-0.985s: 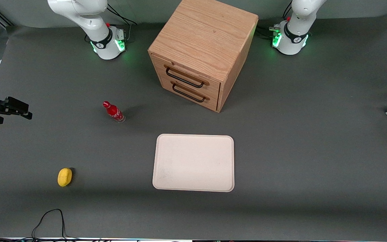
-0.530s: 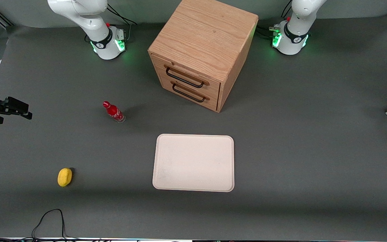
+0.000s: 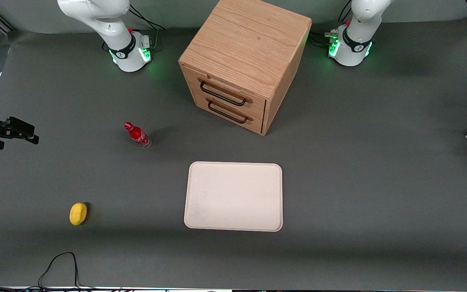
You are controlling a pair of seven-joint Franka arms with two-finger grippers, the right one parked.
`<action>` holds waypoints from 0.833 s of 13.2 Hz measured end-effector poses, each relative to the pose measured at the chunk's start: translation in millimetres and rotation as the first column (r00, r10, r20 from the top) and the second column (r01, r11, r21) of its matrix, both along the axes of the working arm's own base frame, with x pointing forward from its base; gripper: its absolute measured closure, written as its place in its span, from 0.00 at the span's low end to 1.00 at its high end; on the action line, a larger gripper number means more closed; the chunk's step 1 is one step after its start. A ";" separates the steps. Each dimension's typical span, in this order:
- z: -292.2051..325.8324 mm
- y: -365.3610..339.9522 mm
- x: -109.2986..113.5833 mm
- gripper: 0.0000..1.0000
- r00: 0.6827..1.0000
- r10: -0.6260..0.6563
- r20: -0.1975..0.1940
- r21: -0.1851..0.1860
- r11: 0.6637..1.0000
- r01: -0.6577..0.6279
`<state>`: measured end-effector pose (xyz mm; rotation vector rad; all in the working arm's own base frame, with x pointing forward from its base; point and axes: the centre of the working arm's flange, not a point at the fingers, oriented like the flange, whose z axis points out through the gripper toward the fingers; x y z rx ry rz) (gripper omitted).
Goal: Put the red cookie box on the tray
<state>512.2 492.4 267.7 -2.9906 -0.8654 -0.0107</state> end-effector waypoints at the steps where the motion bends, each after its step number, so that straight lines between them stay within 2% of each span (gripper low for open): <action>1: -6.6 -0.9 2.0 0.00 1.000 0.001 0.004 0.001 1.000 -0.001; 8: -9.7 -1.1 4.2 0.02 1.000 0.014 0.017 0.003 1.000 -0.014; 9: -9.2 -1.3 5.1 0.07 0.999 0.027 0.025 0.001 1.000 -0.027; 11: -9.5 -6.0 9.5 0.32 0.999 0.039 0.031 -0.005 0.999 -0.039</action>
